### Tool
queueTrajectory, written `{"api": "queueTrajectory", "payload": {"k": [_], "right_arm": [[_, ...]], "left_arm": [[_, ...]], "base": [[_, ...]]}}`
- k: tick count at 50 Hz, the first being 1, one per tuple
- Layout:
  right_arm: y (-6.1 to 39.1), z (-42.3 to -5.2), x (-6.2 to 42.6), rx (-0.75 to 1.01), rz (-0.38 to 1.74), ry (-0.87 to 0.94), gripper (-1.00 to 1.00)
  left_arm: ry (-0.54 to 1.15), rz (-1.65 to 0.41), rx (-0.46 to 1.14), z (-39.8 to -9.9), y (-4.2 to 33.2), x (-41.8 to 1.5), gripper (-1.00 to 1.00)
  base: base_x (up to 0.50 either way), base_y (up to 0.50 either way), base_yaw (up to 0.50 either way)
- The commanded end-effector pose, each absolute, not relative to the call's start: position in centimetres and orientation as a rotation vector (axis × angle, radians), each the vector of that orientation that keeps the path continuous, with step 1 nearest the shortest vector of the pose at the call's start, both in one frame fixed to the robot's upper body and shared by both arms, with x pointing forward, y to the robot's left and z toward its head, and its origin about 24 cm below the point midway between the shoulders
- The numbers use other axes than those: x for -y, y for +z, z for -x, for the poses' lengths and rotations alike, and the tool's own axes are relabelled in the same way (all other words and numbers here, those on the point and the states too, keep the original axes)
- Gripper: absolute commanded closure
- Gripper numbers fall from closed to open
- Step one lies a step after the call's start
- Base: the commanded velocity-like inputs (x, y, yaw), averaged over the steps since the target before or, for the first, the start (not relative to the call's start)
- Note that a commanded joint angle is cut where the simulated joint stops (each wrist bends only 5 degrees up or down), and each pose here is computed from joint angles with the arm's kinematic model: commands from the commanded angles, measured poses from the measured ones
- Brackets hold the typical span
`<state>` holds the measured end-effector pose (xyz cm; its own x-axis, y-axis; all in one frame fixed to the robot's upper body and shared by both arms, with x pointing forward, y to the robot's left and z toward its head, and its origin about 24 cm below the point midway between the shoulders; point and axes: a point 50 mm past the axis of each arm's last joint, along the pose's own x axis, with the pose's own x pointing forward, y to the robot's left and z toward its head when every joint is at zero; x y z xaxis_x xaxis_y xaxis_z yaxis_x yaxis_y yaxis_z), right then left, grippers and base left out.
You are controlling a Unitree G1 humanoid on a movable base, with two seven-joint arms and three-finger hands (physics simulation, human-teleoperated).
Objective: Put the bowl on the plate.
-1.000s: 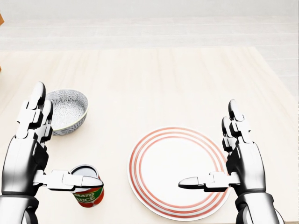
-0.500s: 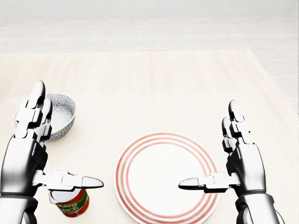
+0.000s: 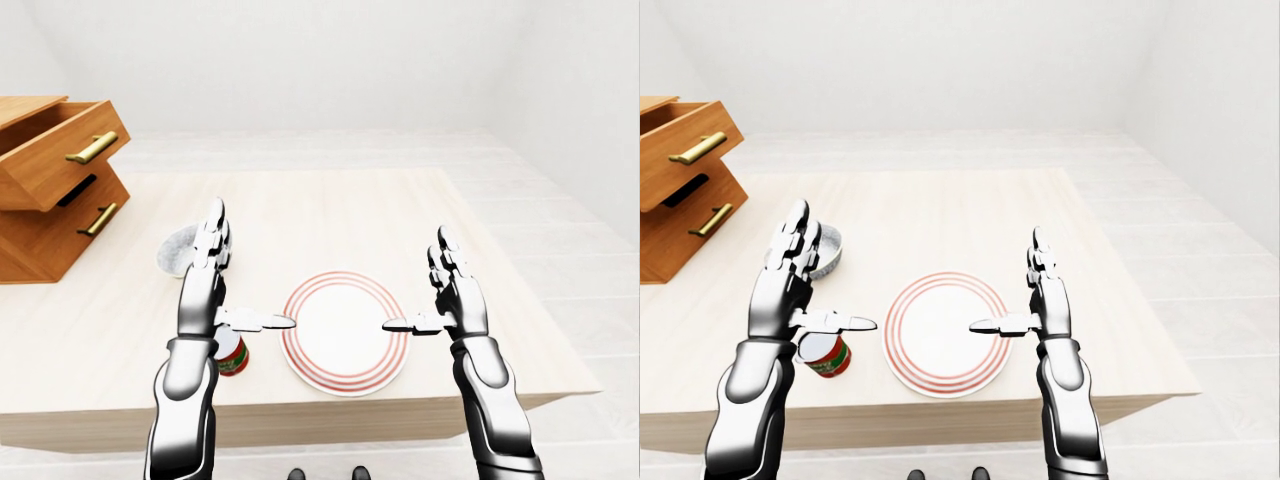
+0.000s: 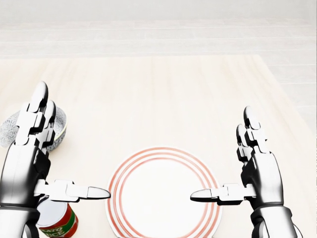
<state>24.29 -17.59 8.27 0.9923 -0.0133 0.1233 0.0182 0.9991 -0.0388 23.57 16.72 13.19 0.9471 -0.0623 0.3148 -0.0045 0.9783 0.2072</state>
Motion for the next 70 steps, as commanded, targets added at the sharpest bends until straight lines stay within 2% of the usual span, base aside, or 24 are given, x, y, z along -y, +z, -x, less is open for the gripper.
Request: {"api": "queueTrajectory", "payload": {"k": [1, 53, 62, 70], "right_arm": [[8.7, -24.3, 17.6, 0.140, 0.041, -0.014, -1.00], [8.1, -24.1, 17.5, 0.115, 0.054, -0.013, -1.00], [8.1, -23.9, 17.7, 0.115, 0.066, -0.027, -1.00], [8.2, -24.0, 17.6, 0.118, 0.066, -0.029, -1.00]], "left_arm": [[-0.032, -0.215, 0.349, -23.6, 13.7, -16.7, -1.00], [-0.016, -0.244, 0.309, -24.1, 13.0, -17.5, -1.00], [0.014, -0.472, 0.342, -26.7, 15.8, -20.8, -1.00], [0.049, -0.627, 0.285, -29.2, 17.2, -23.7, -1.00]], "base": [[0.07, -0.10, 0.00], [0.06, -0.07, 0.00], [0.00, 0.00, 0.00], [0.00, 0.00, 0.00]]}}
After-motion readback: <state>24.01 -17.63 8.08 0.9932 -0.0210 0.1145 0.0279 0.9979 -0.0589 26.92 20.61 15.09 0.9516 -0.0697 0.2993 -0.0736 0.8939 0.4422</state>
